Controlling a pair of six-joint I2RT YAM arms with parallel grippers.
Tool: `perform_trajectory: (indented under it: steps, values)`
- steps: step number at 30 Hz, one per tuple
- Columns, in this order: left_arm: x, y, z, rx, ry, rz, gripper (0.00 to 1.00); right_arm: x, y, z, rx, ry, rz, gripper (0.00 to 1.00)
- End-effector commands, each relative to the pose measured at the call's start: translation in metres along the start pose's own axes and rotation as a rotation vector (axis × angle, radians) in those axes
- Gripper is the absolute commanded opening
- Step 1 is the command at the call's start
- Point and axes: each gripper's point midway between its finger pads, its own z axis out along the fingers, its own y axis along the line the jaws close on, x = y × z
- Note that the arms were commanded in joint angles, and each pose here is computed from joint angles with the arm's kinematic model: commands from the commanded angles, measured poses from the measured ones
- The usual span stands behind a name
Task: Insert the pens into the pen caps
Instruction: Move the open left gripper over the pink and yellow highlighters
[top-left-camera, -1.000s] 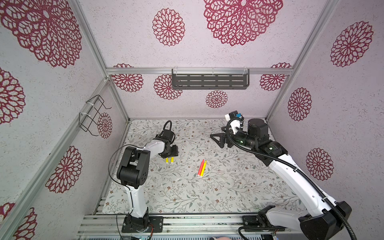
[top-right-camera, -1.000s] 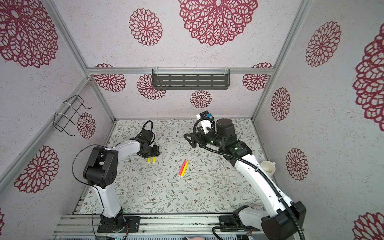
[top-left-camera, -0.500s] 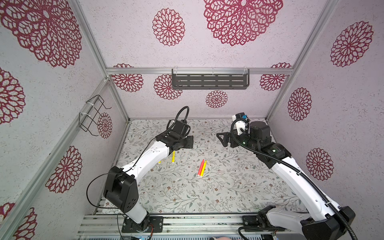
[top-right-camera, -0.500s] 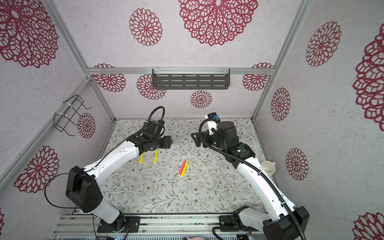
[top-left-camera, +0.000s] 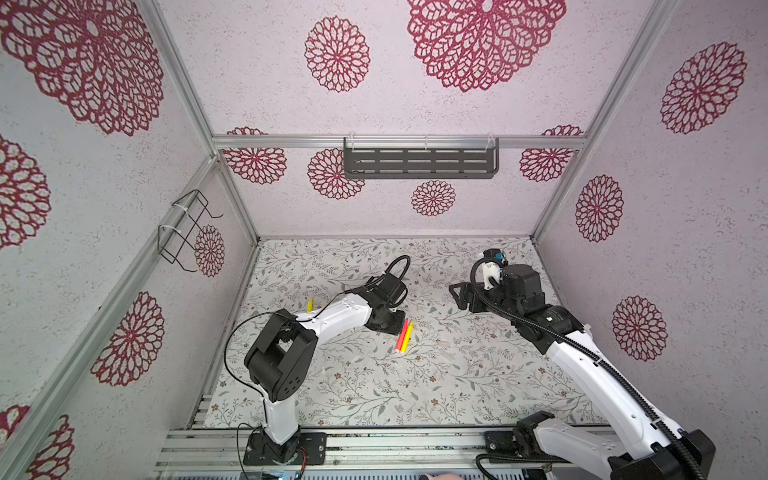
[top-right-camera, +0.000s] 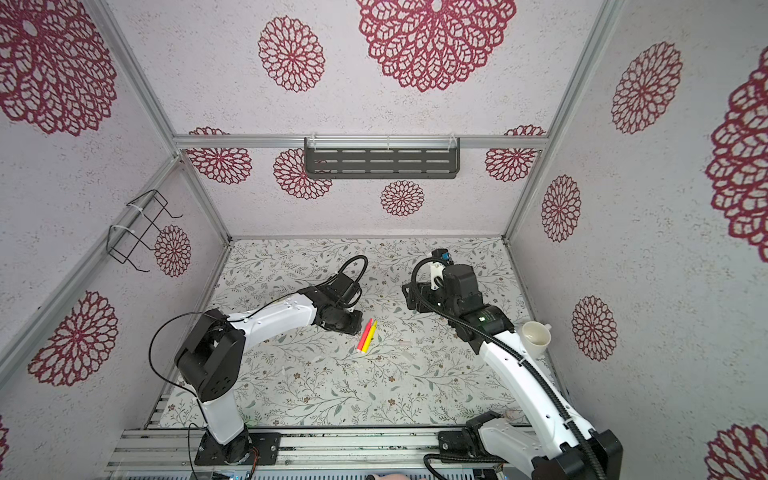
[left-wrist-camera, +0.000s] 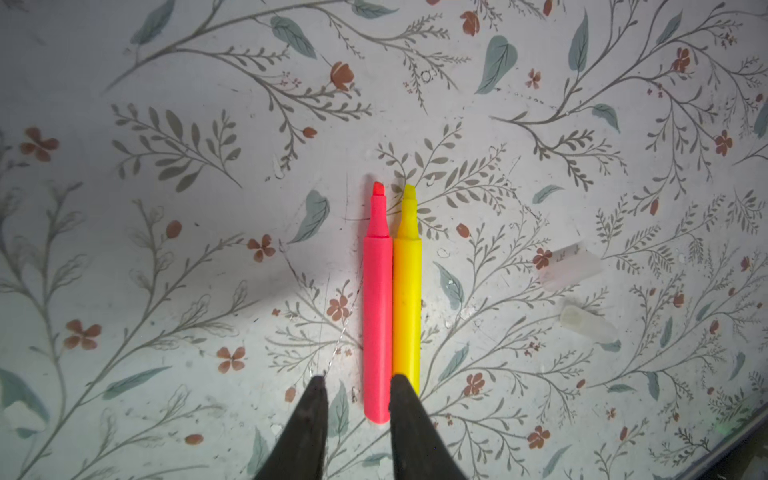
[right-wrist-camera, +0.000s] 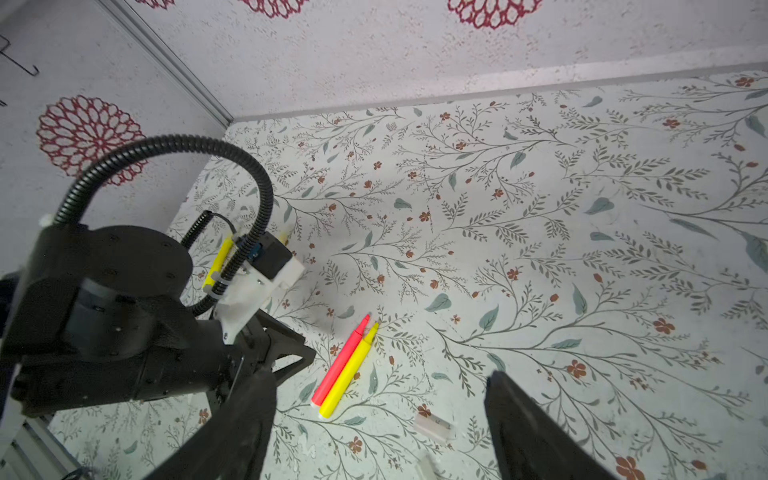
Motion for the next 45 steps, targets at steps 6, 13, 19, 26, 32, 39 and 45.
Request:
perform_trajectory:
  steps: [6,13,19,26,32,39,45]
  values:
    - [-0.003,-0.015,0.013,-0.002,0.017,0.028,0.28,-0.012,0.007,-0.003,-0.041,-0.048,0.004,0.79]
    - [-0.003,-0.015,0.022,-0.034,0.027,0.034,0.28,-0.013,0.007,-0.005,-0.045,-0.055,-0.001,0.80]
    - [0.002,-0.013,0.035,-0.064,0.056,0.041,0.27,-0.014,0.008,-0.006,-0.050,-0.060,-0.004,0.80]
    - [0.004,-0.013,0.041,-0.081,0.071,0.051,0.26,-0.017,0.009,-0.008,-0.054,-0.071,-0.010,0.81]
    - [0.008,-0.009,0.047,-0.102,0.088,0.052,0.23,-0.021,0.012,-0.011,-0.065,-0.085,-0.016,0.80]
    - [0.016,-0.007,0.057,-0.144,0.128,0.077,0.22,-0.024,0.013,-0.016,-0.067,-0.097,-0.022,0.81]
    - [0.022,0.000,0.059,-0.199,0.156,0.088,0.28,-0.023,0.009,-0.018,-0.049,-0.095,-0.019,0.82]
